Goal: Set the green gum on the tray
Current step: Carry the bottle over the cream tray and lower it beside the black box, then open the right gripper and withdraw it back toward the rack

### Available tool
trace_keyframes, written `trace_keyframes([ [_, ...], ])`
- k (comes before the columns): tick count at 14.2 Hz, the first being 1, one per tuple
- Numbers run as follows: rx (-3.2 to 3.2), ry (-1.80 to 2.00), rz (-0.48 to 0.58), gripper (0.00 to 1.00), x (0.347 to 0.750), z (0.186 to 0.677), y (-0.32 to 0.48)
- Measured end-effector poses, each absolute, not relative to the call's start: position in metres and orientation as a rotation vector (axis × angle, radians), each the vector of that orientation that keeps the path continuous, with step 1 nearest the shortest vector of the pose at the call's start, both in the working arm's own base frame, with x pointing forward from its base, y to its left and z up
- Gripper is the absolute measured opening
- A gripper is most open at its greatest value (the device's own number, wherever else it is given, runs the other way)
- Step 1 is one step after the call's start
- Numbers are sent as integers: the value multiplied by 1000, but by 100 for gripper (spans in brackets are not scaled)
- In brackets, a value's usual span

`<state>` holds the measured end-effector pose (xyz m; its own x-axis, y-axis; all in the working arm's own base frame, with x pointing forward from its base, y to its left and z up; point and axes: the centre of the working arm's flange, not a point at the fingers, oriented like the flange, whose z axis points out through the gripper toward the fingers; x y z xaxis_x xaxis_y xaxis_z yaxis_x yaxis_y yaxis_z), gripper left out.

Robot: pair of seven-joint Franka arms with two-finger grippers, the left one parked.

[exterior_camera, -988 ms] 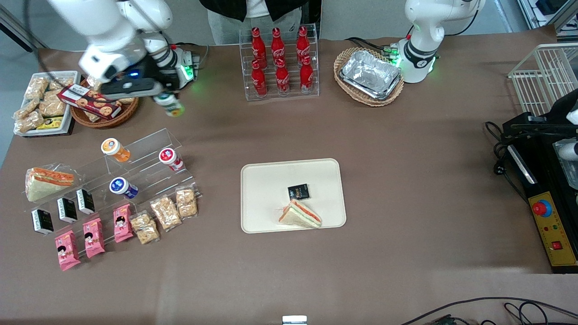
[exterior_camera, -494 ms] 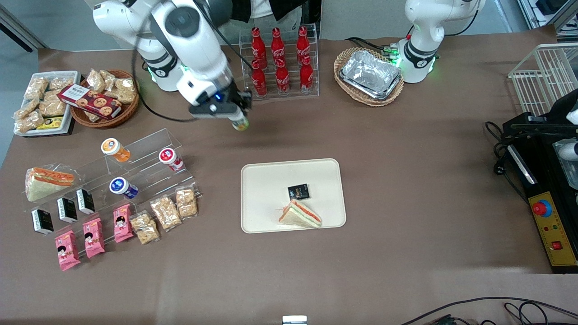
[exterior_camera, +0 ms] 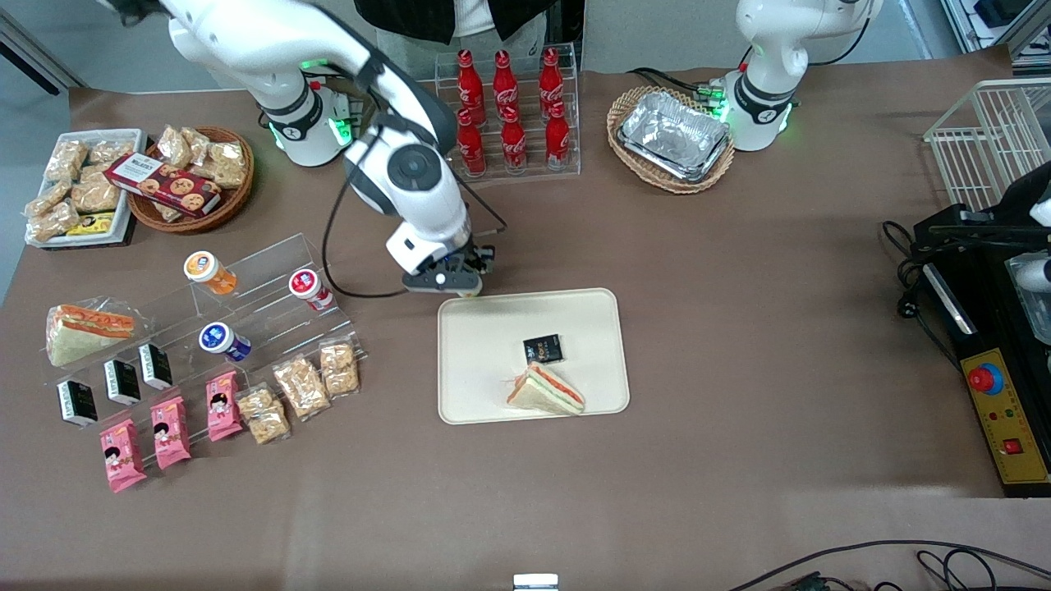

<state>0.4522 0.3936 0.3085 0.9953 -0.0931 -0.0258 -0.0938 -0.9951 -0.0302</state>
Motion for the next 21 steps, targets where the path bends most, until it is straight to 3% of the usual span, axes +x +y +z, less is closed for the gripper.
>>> trace_keyframes([
  [10,-3098,161,38,60,509,237,400],
  [12,-3106,184,39,75,515,232,392],
  [14,-3109,191,42,96,517,228,389],
  [15,-3106,191,30,98,519,232,390],
  [18,-3171,160,-9,99,526,281,383],
  [21,-3147,141,71,99,515,401,362],
])
